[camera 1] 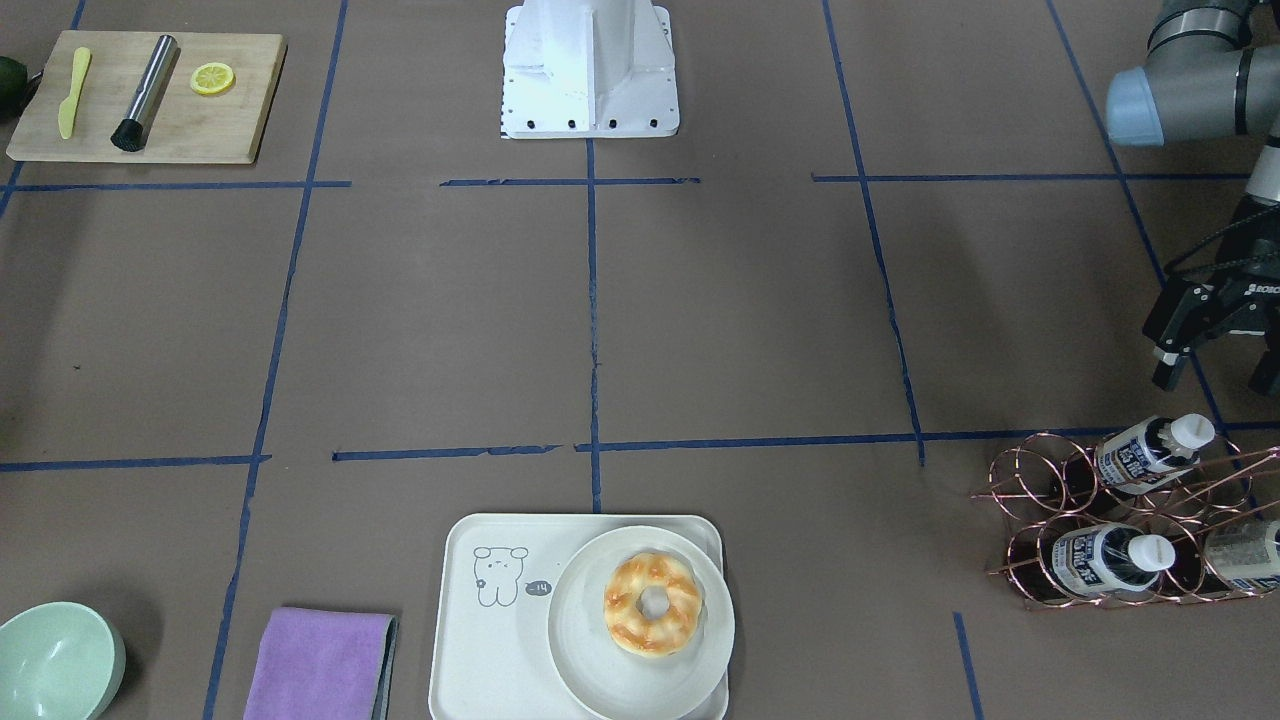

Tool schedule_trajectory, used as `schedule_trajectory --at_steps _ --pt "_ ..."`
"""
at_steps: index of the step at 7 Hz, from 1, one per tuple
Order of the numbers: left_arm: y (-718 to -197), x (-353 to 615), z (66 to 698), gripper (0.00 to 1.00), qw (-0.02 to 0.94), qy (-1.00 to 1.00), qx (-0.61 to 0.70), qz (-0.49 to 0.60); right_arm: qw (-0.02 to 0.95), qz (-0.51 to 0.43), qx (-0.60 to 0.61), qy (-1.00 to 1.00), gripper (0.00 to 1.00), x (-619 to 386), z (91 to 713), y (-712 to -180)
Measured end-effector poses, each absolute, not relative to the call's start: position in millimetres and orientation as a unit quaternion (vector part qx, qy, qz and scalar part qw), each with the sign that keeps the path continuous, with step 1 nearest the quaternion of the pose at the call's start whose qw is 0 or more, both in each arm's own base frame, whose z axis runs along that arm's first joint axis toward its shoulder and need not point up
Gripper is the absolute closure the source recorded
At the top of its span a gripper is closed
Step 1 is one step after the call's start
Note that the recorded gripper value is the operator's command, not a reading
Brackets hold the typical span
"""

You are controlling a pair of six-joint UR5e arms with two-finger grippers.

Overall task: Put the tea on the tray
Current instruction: 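Grasp a dark tea bottle in the copper rack with the left gripper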

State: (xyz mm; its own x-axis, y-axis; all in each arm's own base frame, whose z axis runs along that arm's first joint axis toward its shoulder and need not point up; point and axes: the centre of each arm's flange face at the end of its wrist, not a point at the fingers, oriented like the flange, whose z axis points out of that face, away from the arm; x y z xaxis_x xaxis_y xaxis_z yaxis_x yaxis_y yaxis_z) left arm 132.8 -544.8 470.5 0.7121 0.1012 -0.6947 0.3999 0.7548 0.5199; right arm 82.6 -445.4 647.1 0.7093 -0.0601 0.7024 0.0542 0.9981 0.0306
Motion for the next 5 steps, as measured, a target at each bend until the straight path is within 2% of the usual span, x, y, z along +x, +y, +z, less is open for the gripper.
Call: schedule_trajectory --at_steps 4,5 --pt "-571.7 151.0 482.1 0.1 0.859 0.369 0.344 -0.085 0.924 -0.031 0.002 -0.38 0.0 82.0 648.5 -445.1" --pt "-577.4 153.9 482.8 0.14 0.859 0.368 0.345 -0.083 0.924 -0.031 0.002 -0.38 0.0 81.6 648.5 -445.2"
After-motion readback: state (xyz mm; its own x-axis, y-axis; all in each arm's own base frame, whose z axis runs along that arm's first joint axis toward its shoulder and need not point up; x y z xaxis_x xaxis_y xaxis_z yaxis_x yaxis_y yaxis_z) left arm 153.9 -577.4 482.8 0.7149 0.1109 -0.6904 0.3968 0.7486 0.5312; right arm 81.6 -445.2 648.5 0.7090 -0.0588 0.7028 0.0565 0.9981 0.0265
